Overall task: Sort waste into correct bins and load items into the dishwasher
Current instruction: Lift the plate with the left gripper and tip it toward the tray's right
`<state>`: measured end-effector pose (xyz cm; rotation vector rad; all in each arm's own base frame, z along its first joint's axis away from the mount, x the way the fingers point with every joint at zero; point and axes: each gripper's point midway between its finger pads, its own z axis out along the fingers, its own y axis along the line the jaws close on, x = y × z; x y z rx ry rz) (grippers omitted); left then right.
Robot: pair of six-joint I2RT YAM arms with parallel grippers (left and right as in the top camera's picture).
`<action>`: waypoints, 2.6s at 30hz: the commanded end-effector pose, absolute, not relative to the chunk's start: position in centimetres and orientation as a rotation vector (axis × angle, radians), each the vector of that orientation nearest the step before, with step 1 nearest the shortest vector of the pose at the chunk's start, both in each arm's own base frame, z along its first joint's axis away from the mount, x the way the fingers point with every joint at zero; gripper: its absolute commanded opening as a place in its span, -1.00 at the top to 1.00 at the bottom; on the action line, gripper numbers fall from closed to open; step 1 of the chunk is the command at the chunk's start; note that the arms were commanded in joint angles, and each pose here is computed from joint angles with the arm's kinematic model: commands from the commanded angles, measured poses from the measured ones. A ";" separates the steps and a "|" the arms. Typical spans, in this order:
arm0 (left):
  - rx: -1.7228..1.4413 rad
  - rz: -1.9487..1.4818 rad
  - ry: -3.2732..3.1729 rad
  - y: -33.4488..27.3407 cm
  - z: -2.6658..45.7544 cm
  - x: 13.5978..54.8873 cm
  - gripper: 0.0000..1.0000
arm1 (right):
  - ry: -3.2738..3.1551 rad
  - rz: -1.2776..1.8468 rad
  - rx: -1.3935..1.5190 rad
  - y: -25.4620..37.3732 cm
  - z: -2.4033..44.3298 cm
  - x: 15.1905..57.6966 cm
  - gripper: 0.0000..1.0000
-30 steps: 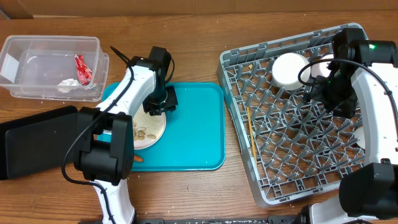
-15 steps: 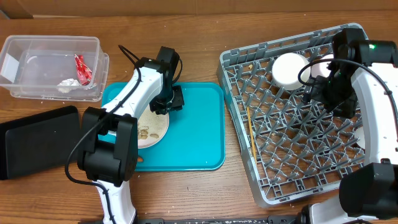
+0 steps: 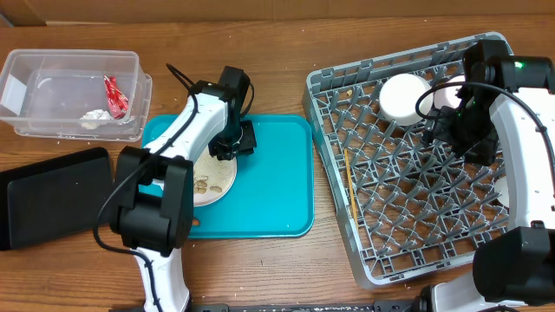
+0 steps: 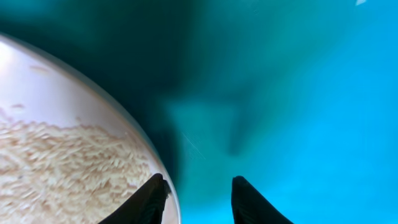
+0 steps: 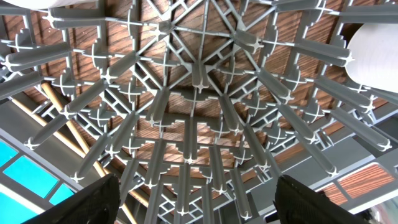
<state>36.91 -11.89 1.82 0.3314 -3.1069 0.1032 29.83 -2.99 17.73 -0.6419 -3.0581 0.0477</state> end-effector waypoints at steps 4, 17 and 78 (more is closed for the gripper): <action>0.324 0.015 -3.040 -11.7 -1.4 36.2 0.30 | -3.079 0.036 -0.639 -2.9 18.4 29.7 -0.63; 0.309 -0.305 -3.090 -8.2 -1.7 36.8 0.39 | -3.078 0.036 -0.639 -2.9 18.4 29.6 -0.63; 0.080 -0.798 -2.951 -6.5 2.6 34.1 0.92 | -3.052 0.040 -0.638 -2.8 18.4 29.0 -0.63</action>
